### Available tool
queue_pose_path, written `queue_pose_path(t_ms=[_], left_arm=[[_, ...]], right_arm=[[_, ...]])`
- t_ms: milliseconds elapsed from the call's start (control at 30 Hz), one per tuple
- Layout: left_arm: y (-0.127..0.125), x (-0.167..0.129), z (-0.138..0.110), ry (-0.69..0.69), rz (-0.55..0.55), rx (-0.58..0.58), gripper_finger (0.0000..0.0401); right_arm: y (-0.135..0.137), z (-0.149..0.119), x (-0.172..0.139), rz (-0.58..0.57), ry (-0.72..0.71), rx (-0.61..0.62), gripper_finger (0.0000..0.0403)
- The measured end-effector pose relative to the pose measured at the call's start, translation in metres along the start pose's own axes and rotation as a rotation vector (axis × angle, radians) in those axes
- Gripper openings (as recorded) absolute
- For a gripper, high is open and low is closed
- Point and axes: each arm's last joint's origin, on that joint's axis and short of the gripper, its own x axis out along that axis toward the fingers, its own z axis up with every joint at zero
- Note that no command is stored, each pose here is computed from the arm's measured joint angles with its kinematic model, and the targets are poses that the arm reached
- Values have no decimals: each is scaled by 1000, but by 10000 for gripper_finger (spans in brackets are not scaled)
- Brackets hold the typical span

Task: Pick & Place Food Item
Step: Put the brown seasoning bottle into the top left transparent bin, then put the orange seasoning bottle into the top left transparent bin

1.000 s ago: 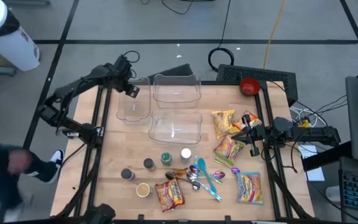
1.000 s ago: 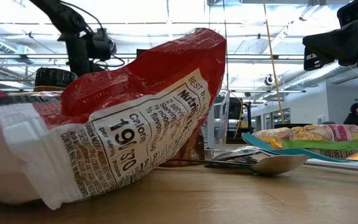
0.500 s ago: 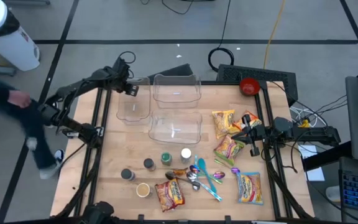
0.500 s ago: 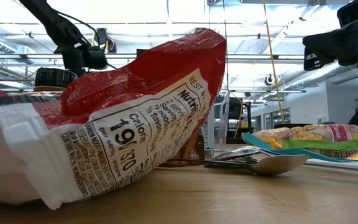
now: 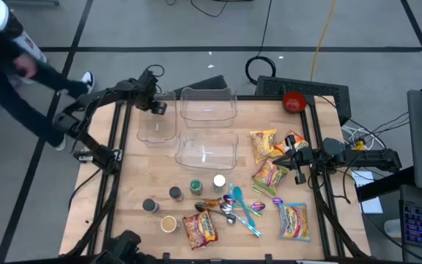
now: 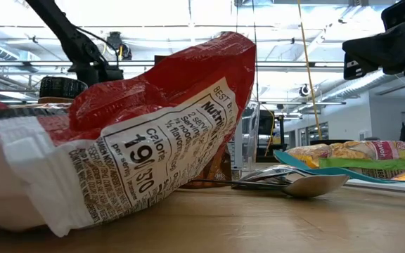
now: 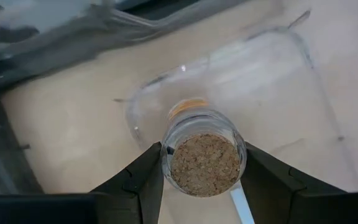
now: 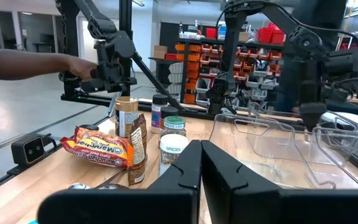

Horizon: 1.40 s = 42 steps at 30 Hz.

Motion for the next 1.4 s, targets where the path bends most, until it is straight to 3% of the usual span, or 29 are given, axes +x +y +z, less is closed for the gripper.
queue_pose_path(t_ms=[467, 767, 1000, 1167, 1400], left_arm=[[-1, 6, 6, 41, 7, -11, 181], [-1, 6, 5, 52, 8, -12, 275], [-1, 4, 6, 33, 1, 11, 288], [-3, -17, 6, -41, -18, 35, 282], [-11, -80, -5, -259, -65, 59, 279]], right_arm=[[0, 0, 0, 0, 0, 0, 0], [0, 0, 0, 0, 0, 0, 0], [0, 0, 0, 0, 0, 0, 0], [0, 0, 0, 0, 0, 0, 0], [0, 0, 0, 0, 0, 0, 0]])
